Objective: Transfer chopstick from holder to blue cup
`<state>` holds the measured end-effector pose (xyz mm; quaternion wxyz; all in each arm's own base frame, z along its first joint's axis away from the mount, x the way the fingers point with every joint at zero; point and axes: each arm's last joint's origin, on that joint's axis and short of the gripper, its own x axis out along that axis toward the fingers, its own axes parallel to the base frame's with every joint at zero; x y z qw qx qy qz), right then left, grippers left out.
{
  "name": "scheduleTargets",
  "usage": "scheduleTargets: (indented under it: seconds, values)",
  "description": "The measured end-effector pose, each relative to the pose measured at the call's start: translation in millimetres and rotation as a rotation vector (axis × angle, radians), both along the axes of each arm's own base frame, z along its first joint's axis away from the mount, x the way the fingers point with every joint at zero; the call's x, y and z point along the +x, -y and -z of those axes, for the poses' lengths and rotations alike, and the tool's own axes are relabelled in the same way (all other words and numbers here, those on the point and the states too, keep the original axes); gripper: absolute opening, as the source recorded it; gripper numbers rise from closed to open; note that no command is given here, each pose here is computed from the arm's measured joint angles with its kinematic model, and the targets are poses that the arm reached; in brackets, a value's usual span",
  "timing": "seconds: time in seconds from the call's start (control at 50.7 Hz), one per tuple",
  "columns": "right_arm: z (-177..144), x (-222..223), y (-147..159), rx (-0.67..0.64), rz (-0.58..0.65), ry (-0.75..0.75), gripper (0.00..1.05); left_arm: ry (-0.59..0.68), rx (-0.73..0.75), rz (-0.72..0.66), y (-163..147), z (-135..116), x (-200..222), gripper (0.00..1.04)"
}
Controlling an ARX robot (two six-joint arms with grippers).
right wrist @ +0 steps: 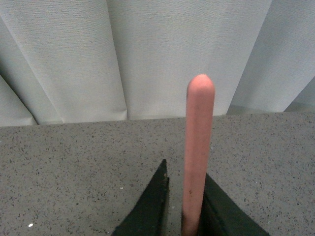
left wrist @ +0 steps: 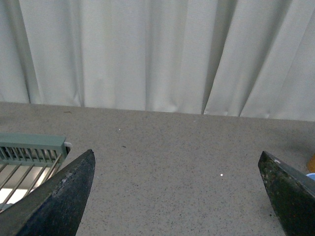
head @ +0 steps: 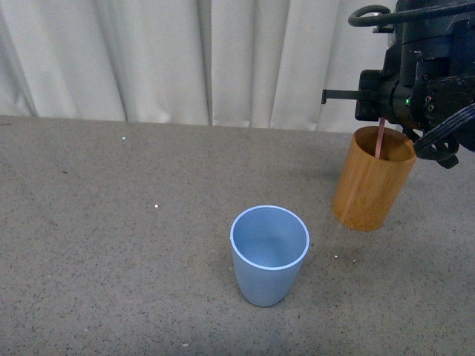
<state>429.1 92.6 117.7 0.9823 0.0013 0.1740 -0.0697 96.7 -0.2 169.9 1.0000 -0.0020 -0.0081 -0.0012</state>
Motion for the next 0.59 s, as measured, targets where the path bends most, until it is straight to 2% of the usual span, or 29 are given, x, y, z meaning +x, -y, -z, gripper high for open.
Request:
scheduleTargets:
  seconds: [0.099,0.592]
  values:
    - [-0.2,0.1,-0.2,0.001,-0.001,0.003,0.02,0.0,0.0,0.0,0.0,0.0,0.0,0.98]
    - [-7.6,-1.3,1.6,0.02,-0.016,0.039,0.02,0.0,0.0,0.0,0.0,0.0,0.0,0.98]
